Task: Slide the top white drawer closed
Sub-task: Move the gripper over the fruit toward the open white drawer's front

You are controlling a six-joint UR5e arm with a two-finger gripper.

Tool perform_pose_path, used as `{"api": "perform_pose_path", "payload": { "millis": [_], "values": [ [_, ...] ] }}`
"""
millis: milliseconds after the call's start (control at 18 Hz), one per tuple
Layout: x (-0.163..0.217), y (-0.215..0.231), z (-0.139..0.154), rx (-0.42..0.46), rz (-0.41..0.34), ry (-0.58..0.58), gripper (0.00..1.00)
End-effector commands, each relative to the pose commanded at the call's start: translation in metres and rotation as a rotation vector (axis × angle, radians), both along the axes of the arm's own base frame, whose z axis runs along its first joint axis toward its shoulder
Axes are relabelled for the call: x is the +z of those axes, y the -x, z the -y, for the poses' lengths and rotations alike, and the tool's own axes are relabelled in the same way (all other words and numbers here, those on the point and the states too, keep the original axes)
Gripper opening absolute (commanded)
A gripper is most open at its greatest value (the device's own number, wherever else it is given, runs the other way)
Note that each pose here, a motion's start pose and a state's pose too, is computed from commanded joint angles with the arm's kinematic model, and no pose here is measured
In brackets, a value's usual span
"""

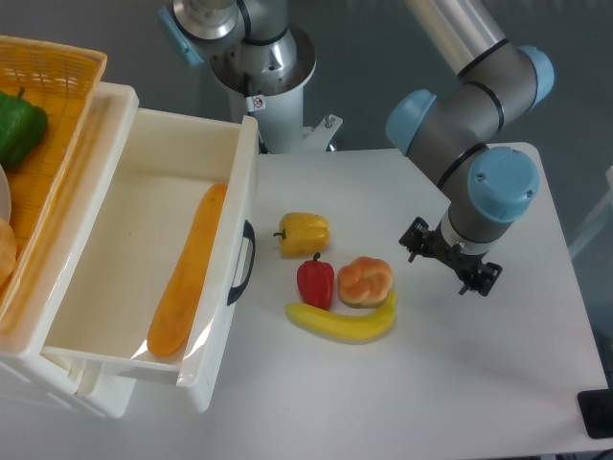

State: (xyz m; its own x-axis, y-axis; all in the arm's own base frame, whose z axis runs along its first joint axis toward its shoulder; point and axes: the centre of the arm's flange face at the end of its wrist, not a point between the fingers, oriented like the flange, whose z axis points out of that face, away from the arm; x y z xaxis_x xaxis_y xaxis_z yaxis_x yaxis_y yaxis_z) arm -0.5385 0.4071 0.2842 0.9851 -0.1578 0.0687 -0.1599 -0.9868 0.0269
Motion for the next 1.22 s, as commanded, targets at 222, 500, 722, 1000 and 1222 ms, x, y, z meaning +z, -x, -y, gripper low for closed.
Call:
{"api": "perform_pose_path", "payload": {
  "millis": [222, 500, 722, 1000, 1222],
  "values": [
    [-0.001, -0.004, -0.001, 0.002, 0.008, -0.006, 1.0],
    [-0.009, -0.022, -0.003, 0.082, 0.038, -0.035, 1.0],
    [-0.009, -0.038, 0.004, 0.18, 0.018, -0.034, 1.0],
    [0.001, -0.054, -0.001, 0.244, 0.019, -0.034, 1.0],
    [0.006, -0.068, -0.015, 0.341, 0.047, -0.07, 1.0]
  ]
}}
